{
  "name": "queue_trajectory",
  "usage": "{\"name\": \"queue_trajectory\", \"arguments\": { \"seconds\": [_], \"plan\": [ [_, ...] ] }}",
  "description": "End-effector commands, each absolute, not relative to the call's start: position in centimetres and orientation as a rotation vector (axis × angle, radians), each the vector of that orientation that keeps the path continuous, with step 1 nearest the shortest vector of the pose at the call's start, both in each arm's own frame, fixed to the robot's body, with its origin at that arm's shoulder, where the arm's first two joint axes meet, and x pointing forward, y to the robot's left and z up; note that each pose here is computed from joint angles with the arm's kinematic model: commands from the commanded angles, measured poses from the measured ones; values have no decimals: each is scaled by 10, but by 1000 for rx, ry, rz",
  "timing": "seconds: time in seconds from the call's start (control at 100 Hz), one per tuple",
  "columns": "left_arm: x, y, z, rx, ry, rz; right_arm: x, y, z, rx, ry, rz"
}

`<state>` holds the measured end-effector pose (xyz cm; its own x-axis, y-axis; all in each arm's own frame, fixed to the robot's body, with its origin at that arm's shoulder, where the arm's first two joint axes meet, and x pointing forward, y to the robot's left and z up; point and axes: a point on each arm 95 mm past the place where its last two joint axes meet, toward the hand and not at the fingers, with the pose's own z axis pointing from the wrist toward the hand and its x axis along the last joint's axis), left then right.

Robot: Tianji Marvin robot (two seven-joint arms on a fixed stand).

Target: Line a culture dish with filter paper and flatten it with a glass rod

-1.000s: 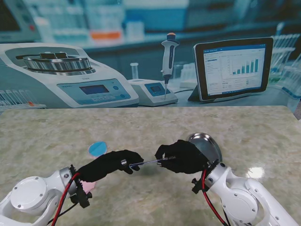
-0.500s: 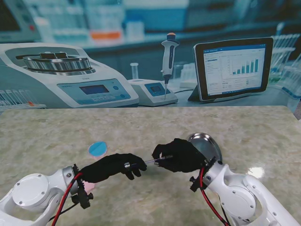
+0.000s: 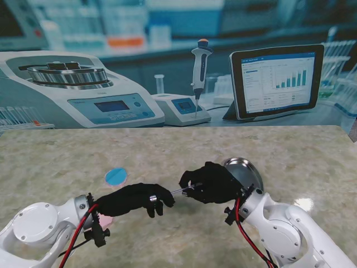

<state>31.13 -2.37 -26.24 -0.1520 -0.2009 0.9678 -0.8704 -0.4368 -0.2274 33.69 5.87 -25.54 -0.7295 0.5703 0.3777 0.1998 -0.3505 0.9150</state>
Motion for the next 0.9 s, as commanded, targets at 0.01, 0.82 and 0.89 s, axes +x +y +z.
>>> {"name": "queue_trajectory", "arguments": {
  "seconds": [0.01,0.82,0.89],
  "plan": [
    [309,-25,-260,1582,-1232,1629,336,60,-257,1001,1627,2174],
    [306,-35,-255,1710,-1198,1719,336,71,-263,1003,1595,2279],
    [306,-36,-255,1724,-1199,1728,335,72,-263,997,1595,2287]
  ]
}}
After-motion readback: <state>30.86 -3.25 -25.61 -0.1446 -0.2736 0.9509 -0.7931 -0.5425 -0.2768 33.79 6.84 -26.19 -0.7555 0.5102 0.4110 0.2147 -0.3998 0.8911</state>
